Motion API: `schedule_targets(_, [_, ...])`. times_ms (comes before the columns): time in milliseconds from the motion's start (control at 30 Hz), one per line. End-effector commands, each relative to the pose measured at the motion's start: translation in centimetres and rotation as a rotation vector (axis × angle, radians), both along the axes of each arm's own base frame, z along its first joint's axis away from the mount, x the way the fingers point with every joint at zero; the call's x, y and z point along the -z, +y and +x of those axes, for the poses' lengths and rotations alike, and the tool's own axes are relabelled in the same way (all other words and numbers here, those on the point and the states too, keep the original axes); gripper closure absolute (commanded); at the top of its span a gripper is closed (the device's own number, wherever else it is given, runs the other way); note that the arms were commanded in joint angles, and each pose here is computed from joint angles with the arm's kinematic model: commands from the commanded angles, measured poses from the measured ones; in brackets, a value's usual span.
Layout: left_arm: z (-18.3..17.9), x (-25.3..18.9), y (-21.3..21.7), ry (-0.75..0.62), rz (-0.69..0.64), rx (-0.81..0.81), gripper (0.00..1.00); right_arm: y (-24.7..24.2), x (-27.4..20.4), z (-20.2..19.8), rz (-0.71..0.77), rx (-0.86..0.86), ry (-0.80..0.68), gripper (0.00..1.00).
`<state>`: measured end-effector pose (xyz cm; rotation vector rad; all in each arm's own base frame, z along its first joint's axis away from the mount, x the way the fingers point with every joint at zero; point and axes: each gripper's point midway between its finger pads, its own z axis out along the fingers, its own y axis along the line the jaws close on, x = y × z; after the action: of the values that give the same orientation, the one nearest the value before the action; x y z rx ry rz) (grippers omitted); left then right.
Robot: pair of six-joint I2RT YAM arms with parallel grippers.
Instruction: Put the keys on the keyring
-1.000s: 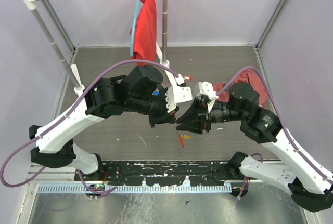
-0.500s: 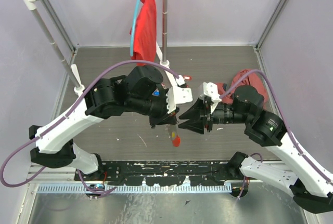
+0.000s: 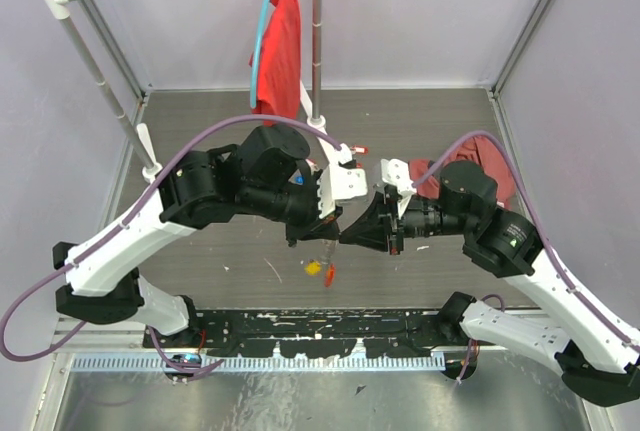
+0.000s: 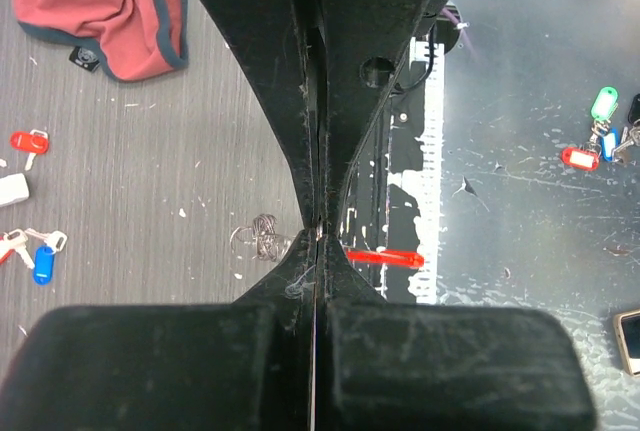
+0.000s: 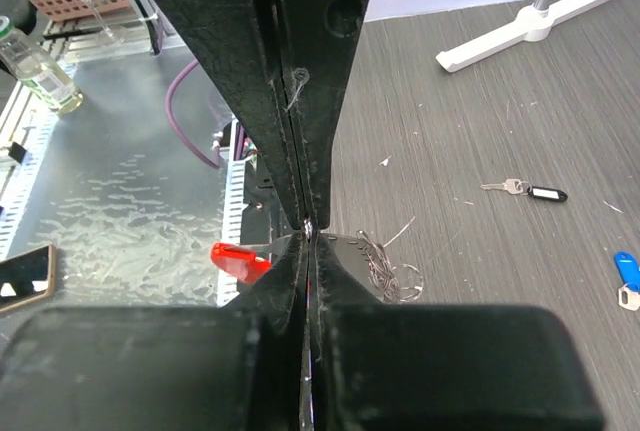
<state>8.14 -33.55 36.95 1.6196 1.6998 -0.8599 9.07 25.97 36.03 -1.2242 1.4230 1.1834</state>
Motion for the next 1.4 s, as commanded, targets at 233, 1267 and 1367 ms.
schedule_targets(233, [-1.4,-6.0,0.6,-0.050,-0.324,0.013,0.66,-1.0,-5.4,-0.9,0.207,0.014,-0.152,0.99])
schedule_targets(1267, [-3.6,-12.1,-0.2,0.009,-0.761,0.075,0.64,-2.3,-13.0,-3.1,0.530,-0.025,-0.294,0.99])
schedule_targets(1367, [-3.5,-12.0,-0.5,0.009,-0.753,0.075,0.64,-2.3,-13.0,-3.1,0.530,-0.026,-0.295,0.99])
